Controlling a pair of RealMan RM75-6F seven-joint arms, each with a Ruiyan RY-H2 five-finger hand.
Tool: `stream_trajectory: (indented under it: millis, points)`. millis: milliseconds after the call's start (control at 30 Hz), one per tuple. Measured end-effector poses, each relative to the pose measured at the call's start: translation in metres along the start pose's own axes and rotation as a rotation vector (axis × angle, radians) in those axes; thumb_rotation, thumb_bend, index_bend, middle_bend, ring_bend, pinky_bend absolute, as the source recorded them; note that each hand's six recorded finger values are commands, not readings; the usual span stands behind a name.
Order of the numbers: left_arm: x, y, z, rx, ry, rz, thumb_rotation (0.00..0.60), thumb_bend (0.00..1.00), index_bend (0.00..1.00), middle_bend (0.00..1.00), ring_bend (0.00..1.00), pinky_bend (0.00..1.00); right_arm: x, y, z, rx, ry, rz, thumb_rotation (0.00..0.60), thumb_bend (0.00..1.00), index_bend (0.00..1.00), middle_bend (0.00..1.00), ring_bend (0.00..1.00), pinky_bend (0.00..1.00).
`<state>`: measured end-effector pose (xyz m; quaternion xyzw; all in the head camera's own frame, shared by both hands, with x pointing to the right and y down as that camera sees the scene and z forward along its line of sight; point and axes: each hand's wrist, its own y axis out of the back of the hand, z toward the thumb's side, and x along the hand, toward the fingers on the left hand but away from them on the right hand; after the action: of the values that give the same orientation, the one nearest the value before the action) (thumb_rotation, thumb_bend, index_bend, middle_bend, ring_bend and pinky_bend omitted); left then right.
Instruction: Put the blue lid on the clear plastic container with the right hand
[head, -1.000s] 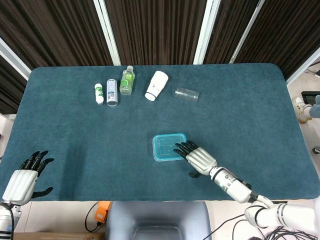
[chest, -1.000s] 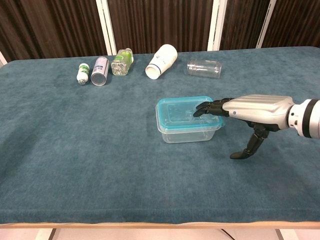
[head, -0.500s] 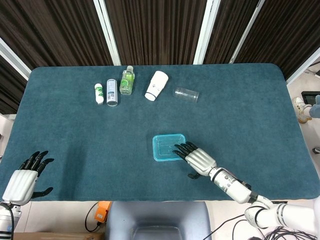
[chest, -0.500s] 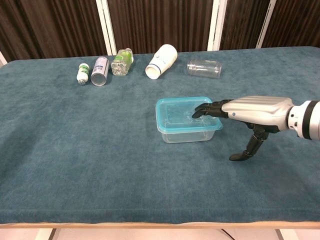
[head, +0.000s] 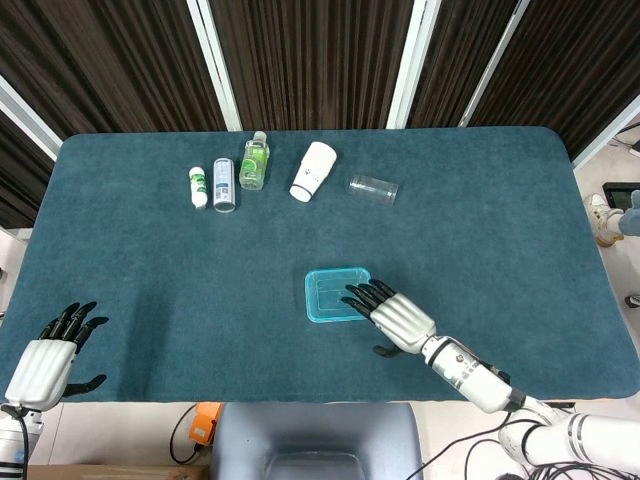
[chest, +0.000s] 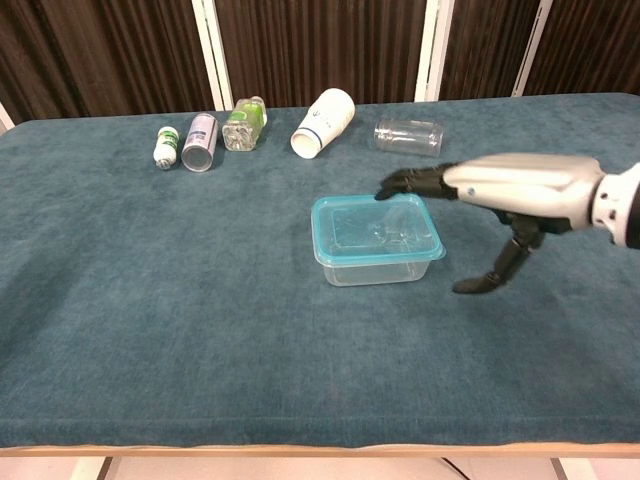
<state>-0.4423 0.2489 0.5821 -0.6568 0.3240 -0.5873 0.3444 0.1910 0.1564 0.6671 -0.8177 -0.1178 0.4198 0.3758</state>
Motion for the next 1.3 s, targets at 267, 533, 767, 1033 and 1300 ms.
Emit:
stream_trajectory:
  millis: [267,533,767,1033,1300]
  points:
    - [-0.001,0.001,-0.001,-0.001,0.002,0.003,0.600,0.46,0.22,0.07,0.02,0.22,-0.029,0.015,0.013,0.008,0.020,-0.028,0.600,0.85,0.11,0.10,0.08,0.03]
    - [-0.001,0.001,-0.001,-0.002,0.002,0.002,0.600,0.46,0.22,0.07,0.03,0.22,-0.049,0.004,0.016,0.006,-0.006,0.017,0.600,0.85,0.10,0.10,0.08,0.04]
    - [-0.001,0.001,-0.002,-0.005,0.002,0.002,0.600,0.46,0.22,0.07,0.02,0.22,-0.053,-0.002,0.016,0.021,-0.023,0.035,0.600,0.87,0.09,0.10,0.08,0.04]
    - [-0.001,0.001,-0.001,-0.005,0.003,-0.001,0.600,0.46,0.22,0.07,0.03,0.22,-0.058,-0.007,0.015,0.017,-0.037,0.049,0.600,0.87,0.09,0.11,0.13,0.12]
    - [0.000,0.002,-0.002,-0.010,0.004,0.000,0.600,0.46,0.22,0.07,0.03,0.22,-0.062,-0.013,0.014,0.014,-0.042,0.062,0.600,0.87,0.12,0.16,0.21,0.20]
